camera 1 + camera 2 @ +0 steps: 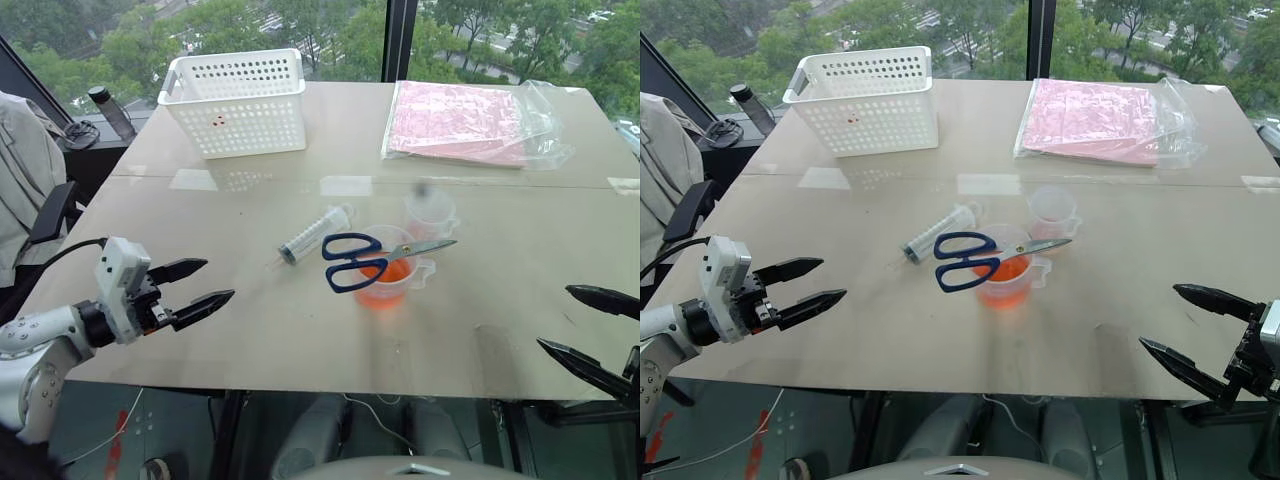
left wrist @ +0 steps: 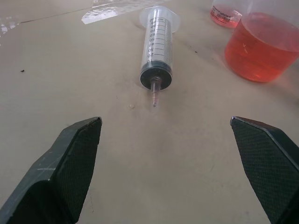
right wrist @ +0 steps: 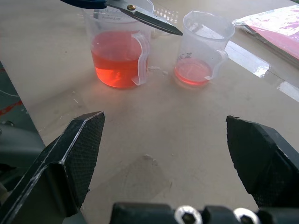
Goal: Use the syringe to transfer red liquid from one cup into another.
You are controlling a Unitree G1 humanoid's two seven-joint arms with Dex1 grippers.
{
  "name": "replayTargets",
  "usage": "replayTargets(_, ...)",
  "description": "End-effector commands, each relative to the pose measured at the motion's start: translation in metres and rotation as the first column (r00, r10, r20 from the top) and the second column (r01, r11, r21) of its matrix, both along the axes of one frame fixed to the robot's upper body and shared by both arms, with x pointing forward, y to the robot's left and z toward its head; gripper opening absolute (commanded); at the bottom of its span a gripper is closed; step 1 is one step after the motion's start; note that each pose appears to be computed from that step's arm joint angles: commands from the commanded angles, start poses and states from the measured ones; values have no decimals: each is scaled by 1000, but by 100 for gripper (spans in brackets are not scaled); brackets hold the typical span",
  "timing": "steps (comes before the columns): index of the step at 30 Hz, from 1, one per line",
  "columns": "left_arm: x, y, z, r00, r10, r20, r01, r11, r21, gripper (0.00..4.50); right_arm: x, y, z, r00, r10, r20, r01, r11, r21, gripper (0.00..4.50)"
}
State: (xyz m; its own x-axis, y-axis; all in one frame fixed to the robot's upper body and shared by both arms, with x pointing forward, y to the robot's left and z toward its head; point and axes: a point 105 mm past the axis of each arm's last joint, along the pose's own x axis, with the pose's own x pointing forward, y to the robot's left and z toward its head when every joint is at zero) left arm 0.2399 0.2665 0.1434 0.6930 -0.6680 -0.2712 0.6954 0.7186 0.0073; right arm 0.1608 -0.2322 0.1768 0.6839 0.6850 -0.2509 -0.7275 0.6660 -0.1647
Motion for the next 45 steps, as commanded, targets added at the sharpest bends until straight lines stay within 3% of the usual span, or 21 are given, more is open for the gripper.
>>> replayTargets(1,7,-15,19,994,-83,70,81,996,31,450,2,6,13,998,11,69,-10,1000,-25,445)
replayTargets(4,17,-53,45,963,-230,143,226,973,40,450,12,17,23,991,34,128,-33,999,-14,445)
replayTargets(7,13,-68,50,938,-315,142,313,949,38,450,15,27,26,989,67,130,-64,998,-29,445)
replayTargets(11,9,-78,56,918,-366,154,365,930,37,450,27,42,38,984,108,145,-103,994,-44,445)
replayTargets(14,3,-85,60,895,-404,191,409,912,15,450,34,69,54,960,229,158,-222,973,-64,445)
replayTargets(17,-6,-86,53,858,-487,166,485,873,55,450,41,87,57,945,318,75,-309,944,-115,445)
replayTargets(22,-23,-85,55,791,-595,142,600,800,9,450,67,120,66,898,440,28,-433,892,-127,445)
replayTargets(28,-31,-82,60,790,-590,168,595,803,23,450,101,157,66,895,440,-79,-447,885,-133,445)
replayTargets(38,-44,-74,63,821,-539,188,543,839,35,450,99,174,54,820,540,-187,-572,783,-245,445)
replayTargets(41,-47,-73,66,824,-533,192,538,842,30,450,101,173,52,811,551,-194,-584,766,-267,301)
replayTargets(42,-48,-72,66,826,-530,192,535,844,31,450,101,173,52,807,557,-195,-590,760,-274,277)
replayTargets(45,-49,-70,67,829,-525,193,529,848,33,450,103,173,51,800,567,-198,-600,746,-288,277)
